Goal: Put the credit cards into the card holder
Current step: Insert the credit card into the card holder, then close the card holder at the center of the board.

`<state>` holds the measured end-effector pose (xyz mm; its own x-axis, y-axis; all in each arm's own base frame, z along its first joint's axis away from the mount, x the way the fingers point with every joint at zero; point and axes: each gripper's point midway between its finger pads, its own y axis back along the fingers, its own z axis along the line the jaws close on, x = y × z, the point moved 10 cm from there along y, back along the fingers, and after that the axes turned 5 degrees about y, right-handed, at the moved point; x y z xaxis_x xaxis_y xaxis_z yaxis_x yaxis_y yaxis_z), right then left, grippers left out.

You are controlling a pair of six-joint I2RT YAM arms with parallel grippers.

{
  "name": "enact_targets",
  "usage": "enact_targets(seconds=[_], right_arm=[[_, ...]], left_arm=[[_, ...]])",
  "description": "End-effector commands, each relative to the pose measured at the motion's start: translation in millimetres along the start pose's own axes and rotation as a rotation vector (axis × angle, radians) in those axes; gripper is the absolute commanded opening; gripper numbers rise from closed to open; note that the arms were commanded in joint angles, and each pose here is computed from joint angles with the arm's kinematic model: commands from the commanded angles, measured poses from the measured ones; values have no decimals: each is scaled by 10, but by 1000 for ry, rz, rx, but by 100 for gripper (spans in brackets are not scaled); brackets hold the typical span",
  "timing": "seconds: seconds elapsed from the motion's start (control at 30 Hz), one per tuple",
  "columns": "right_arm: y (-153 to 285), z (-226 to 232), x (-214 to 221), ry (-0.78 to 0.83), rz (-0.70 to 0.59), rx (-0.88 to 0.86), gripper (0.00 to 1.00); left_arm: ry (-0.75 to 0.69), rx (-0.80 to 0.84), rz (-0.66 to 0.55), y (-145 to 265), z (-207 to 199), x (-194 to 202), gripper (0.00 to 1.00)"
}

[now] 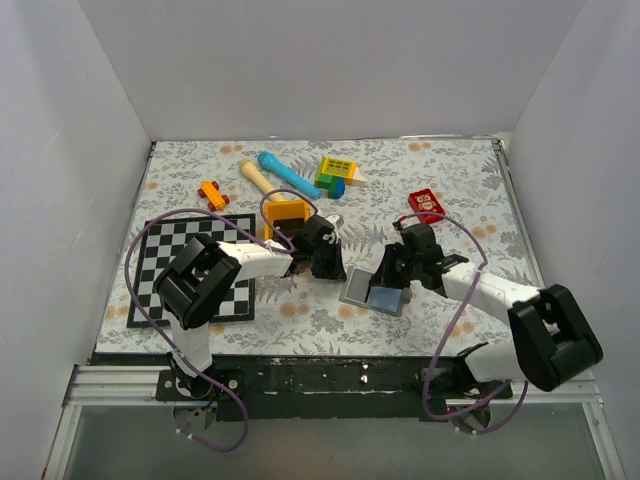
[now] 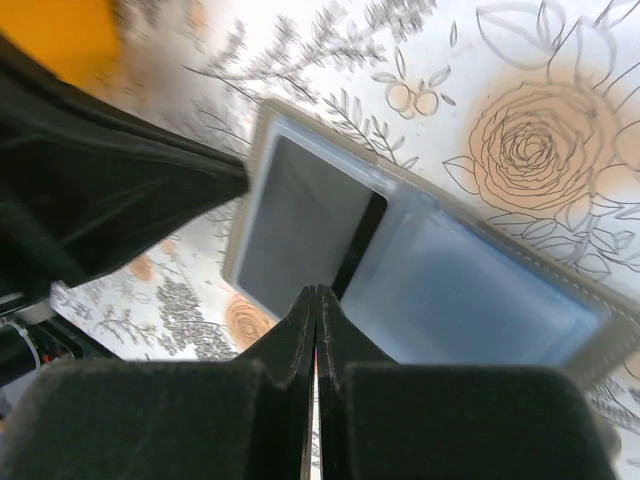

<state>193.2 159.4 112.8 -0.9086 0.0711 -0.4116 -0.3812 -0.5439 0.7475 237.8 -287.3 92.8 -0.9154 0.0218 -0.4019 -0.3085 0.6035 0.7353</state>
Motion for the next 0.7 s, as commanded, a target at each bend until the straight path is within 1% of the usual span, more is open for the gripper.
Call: enact_targets(seconds=[0.0,0.03,0.07,0.13,0.17,0.2,0.27,0.33,0.37,0.43,0.67], right_arm=[[341,123,-152,61,-158,46,1],[398,96,-130,54,-168,80,1],[446,62,-99,46,-171,129,4],[541,-25,-46,16,-194,233,19],[581,-62,-2,5,-198,269,30],[625,-107,35,-7,-209,314,39],[714,-165,91,-36,-229,378,51],[766,-193,136,-46,-233,405,64],[795,-193,138,-46,-236,415,67],[818,-192,133,-46,-232,426,70],[797,-191,84,-49,-178,488,72]], left_arm=[[-5,-52,74,-25,104,184,0],[-4,-50,73,-24,103,177,0],[-4,-53,77,-31,114,186,0],[-8,-50,76,-30,108,189,0],[-6,-50,76,-30,107,189,0],[-8,-50,76,-30,108,189,0],[-8,-48,75,-25,109,184,0],[-9,-47,74,-25,105,179,0],[-7,-47,74,-25,104,179,0],[-9,-44,75,-36,102,175,0],[-11,-36,75,-45,76,148,0]])
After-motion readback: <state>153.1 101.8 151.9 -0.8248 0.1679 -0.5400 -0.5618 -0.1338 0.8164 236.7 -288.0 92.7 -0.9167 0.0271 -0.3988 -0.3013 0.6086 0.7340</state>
